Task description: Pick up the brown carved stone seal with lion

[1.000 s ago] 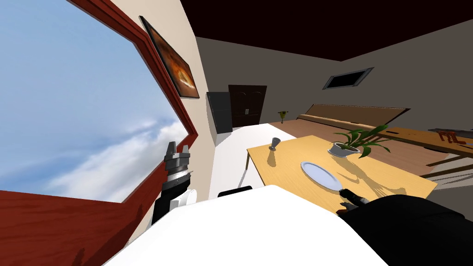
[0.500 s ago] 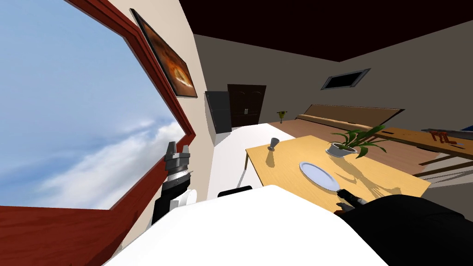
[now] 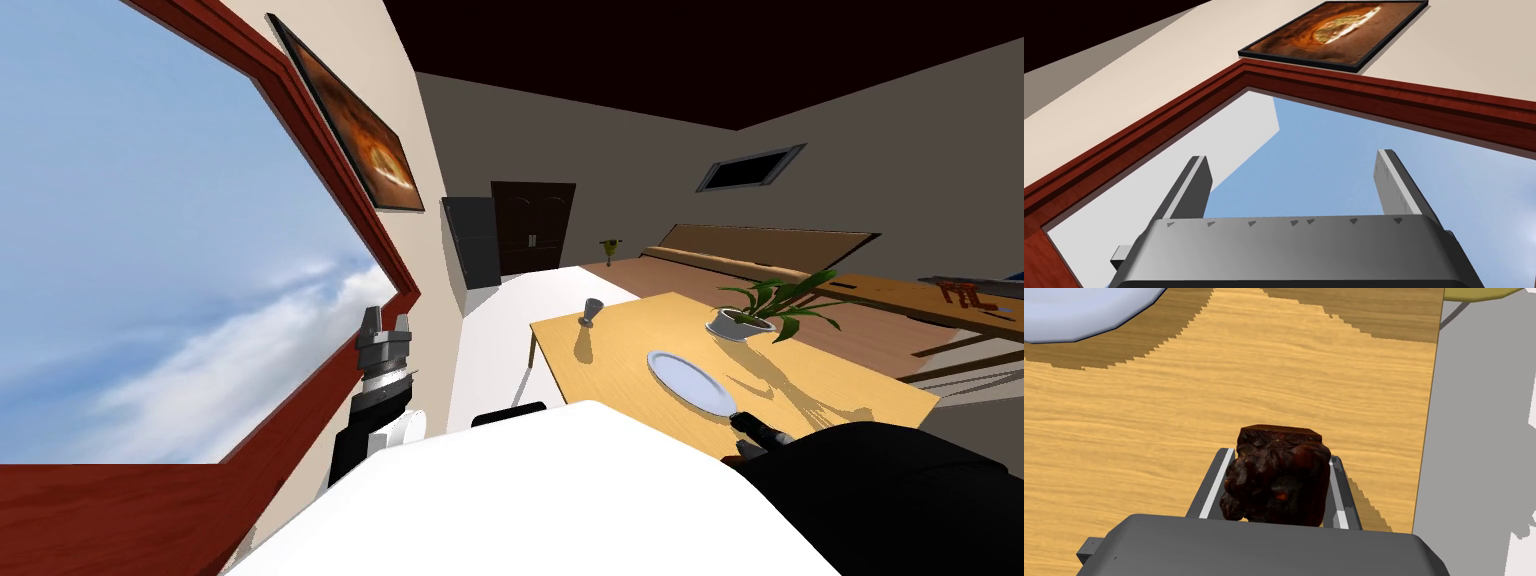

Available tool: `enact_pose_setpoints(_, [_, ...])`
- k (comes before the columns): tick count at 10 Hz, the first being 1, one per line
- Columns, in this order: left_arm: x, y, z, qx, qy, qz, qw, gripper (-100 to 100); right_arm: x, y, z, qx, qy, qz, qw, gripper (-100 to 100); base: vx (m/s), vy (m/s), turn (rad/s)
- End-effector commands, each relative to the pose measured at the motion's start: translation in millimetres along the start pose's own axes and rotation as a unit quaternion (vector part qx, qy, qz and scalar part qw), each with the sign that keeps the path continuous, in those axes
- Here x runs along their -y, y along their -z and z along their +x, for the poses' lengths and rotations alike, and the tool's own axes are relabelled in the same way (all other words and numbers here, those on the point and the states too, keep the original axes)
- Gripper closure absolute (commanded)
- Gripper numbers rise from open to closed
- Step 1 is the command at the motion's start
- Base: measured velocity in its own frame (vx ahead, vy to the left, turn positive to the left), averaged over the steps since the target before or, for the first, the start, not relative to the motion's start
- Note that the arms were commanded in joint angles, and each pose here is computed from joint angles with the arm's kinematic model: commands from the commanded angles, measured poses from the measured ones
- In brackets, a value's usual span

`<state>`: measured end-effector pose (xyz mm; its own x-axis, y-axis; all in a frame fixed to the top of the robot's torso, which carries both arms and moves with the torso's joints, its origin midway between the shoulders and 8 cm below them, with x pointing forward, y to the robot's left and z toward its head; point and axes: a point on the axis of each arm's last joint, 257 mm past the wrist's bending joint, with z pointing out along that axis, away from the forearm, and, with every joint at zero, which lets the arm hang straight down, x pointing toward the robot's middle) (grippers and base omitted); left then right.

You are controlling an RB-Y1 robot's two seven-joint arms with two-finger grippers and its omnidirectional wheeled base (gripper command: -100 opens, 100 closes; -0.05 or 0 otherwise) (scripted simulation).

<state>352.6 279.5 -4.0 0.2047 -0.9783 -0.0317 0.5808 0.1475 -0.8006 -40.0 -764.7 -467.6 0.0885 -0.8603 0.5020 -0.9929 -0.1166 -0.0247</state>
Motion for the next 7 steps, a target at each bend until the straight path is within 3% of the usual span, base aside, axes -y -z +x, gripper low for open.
enact_pose_setpoints(1, [0,0.0,0.0,0.000,0.000,0.000,1.0000,0,0,0.0,0,0.000,0.000,0.000,1.0000,100,0.000,0.000,0.000])
enact_pose_setpoints(2, [0,0.0,0.0,0.000,0.000,0.000,1.0000,0,0,0.0,0,0.000,0.000,0.000,1.0000,100,0.000,0.000,0.000])
enact_pose_setpoints(3, [0,0.0,0.0,0.000,0.000,0.000,1.0000,0,0,0.0,0,0.000,0.000,0.000,1.0000,0,0.000,0.000,0.000])
enact_pose_setpoints(4, [0,0.0,0.0,0.000,0.000,0.000,1.0000,0,-2,6.8,15,0.000,-0.002,0.000,1.0000,100,-0.025,0.082,0.052])
enact_pose_setpoints(6, [0,0.0,0.1,0.000,0.000,0.000,1.0000,0,-2,6.8,17,-0.002,-0.004,0.001,1.0000,100,-0.038,0.109,0.021])
enact_pose_setpoints(7, [0,0.0,0.0,0.000,0.000,0.000,1.0000,0,-2,7.0,17,-0.001,-0.003,0.001,1.0000,0,-0.003,0.013,-0.004])
